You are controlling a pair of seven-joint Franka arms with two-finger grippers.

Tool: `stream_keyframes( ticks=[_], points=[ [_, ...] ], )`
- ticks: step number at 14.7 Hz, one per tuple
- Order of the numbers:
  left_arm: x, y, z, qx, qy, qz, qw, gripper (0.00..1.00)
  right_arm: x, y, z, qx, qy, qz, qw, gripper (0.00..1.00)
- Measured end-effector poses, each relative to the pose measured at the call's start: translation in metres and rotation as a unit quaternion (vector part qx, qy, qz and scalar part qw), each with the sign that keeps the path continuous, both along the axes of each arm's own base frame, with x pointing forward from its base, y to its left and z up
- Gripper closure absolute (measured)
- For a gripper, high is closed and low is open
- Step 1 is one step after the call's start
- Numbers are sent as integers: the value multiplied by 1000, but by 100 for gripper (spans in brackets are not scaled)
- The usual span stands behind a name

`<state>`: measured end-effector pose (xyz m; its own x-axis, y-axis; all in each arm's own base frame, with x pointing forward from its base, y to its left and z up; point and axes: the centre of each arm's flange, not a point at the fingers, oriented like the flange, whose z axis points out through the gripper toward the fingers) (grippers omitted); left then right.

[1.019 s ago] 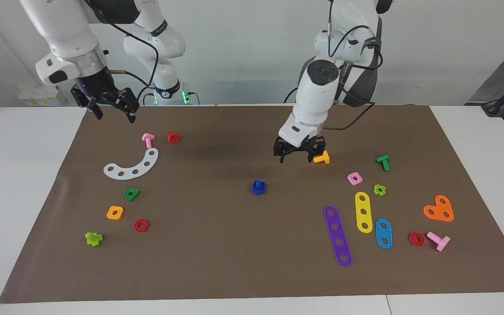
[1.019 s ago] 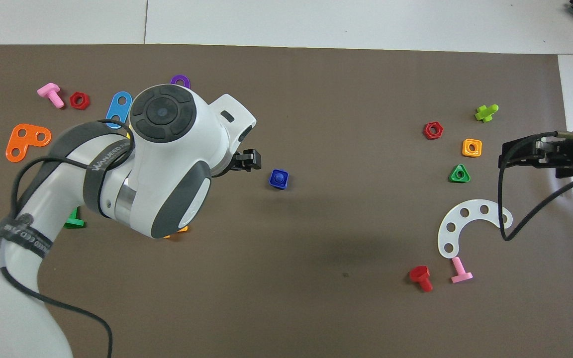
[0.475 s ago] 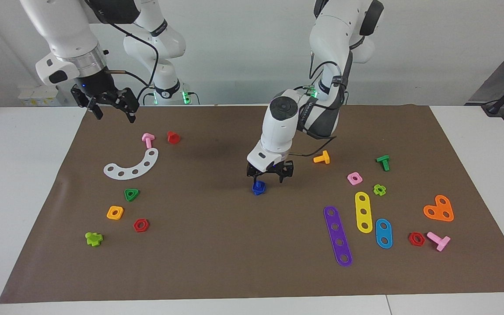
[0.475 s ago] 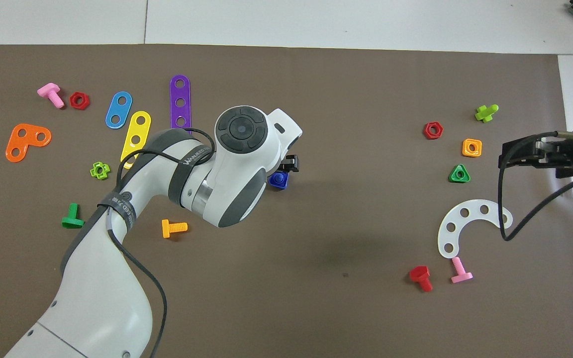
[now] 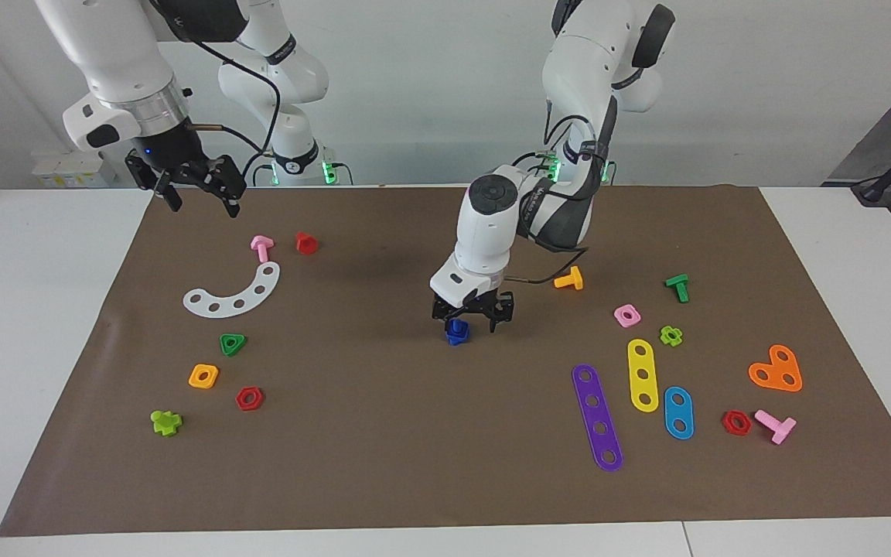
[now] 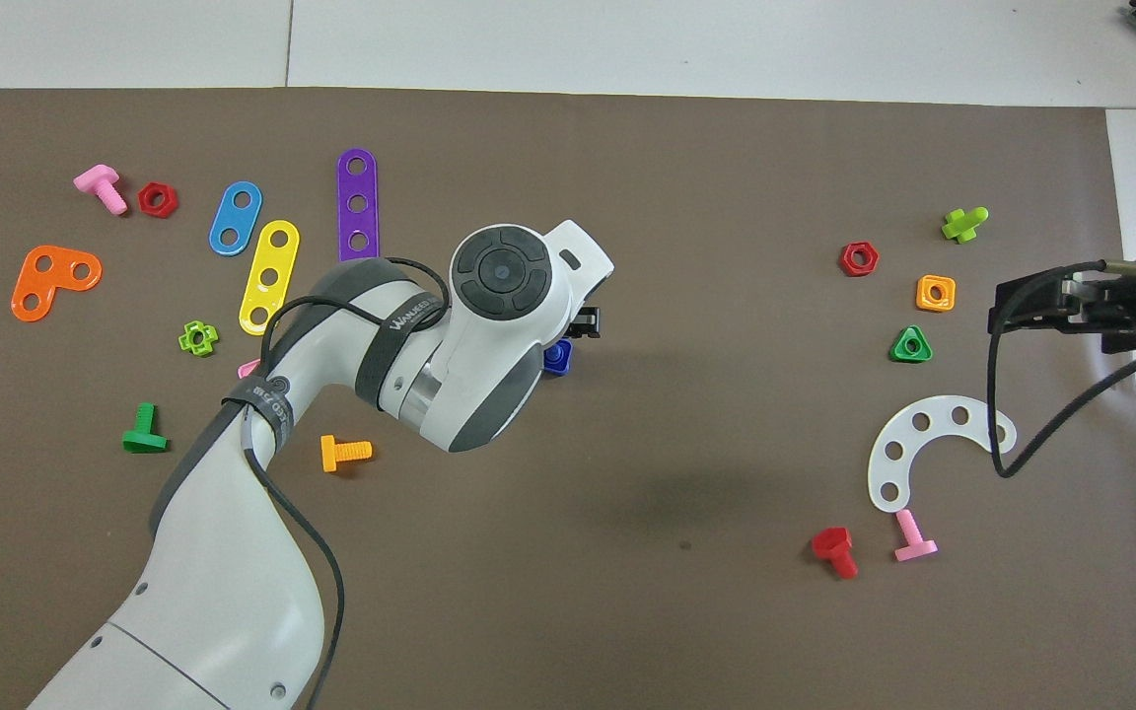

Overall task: Unscrew and place screws in storage area
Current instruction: 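Lower the left gripper onto the blue nut and close it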

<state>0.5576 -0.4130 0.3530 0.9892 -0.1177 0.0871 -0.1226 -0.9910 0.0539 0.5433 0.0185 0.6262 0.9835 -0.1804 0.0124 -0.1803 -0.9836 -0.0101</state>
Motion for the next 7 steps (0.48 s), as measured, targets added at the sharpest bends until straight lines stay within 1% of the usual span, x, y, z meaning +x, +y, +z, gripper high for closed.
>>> stream_keyframes(
  ticks=[7],
  points=[
    [-7,-11,-19,6,2,-19,1000,11,0,0,0,0,0,0,1000,0]
  ],
)
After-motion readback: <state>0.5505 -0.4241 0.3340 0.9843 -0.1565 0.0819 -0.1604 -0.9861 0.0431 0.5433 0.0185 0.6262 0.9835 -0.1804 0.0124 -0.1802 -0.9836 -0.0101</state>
